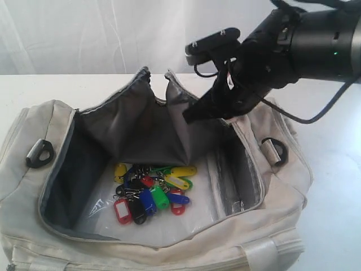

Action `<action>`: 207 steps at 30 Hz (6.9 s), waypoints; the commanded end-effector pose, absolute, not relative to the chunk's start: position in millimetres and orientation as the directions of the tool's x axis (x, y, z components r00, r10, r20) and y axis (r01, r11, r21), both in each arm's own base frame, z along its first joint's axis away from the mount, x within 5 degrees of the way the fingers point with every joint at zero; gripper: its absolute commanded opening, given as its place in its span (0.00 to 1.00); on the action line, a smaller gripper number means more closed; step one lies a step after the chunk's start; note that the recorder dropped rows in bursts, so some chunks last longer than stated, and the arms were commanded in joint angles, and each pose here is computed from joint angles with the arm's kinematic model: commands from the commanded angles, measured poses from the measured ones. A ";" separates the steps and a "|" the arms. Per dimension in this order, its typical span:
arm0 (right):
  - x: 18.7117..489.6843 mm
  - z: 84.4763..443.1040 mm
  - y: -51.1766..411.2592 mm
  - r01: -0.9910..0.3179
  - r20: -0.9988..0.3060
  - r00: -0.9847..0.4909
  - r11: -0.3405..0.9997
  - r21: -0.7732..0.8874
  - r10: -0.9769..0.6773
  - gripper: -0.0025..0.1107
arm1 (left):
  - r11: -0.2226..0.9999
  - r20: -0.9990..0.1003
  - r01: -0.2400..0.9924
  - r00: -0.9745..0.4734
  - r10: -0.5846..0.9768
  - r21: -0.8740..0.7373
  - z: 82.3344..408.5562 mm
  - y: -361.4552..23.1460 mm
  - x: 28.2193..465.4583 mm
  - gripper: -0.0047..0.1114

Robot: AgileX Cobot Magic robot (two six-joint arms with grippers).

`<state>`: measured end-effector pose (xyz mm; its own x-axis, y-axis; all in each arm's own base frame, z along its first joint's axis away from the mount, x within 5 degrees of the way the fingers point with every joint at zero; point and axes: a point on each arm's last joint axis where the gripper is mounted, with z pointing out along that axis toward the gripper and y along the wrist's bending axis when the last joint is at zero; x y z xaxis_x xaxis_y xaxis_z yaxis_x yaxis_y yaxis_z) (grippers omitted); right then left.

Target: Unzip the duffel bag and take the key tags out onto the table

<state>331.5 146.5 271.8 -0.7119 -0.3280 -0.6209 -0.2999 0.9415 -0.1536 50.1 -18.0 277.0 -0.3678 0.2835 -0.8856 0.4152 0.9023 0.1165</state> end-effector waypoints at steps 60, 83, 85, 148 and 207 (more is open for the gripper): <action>281.4 200.2 270.0 -0.901 -0.376 -0.342 0.414 -0.130 -0.861 0.55 | 0.905 -0.888 0.412 -0.372 0.270 0.103 275.3 -17.8 49.6 0.04; 293.5 166.2 260.0 -0.820 -0.237 -0.489 0.535 -0.202 -0.839 0.36 | 0.905 -0.887 0.412 -0.374 0.271 0.103 275.1 -17.7 49.5 0.04; 289.6 163.3 261.4 -0.845 -0.214 -0.471 0.508 -0.169 -0.856 0.33 | 0.905 -0.887 0.412 -0.374 0.271 0.103 275.1 -17.7 49.5 0.04; 298.8 199.8 285.7 -0.853 -0.414 -0.437 0.514 -0.091 -0.798 0.48 | 0.905 -0.887 0.412 -0.374 0.271 0.103 275.1 -17.7 49.5 0.04; 262.4 347.0 245.4 -0.804 -0.627 -0.340 0.562 -0.193 -0.701 0.02 | 0.905 -0.886 0.413 -0.374 0.274 0.105 275.0 -17.7 49.4 0.04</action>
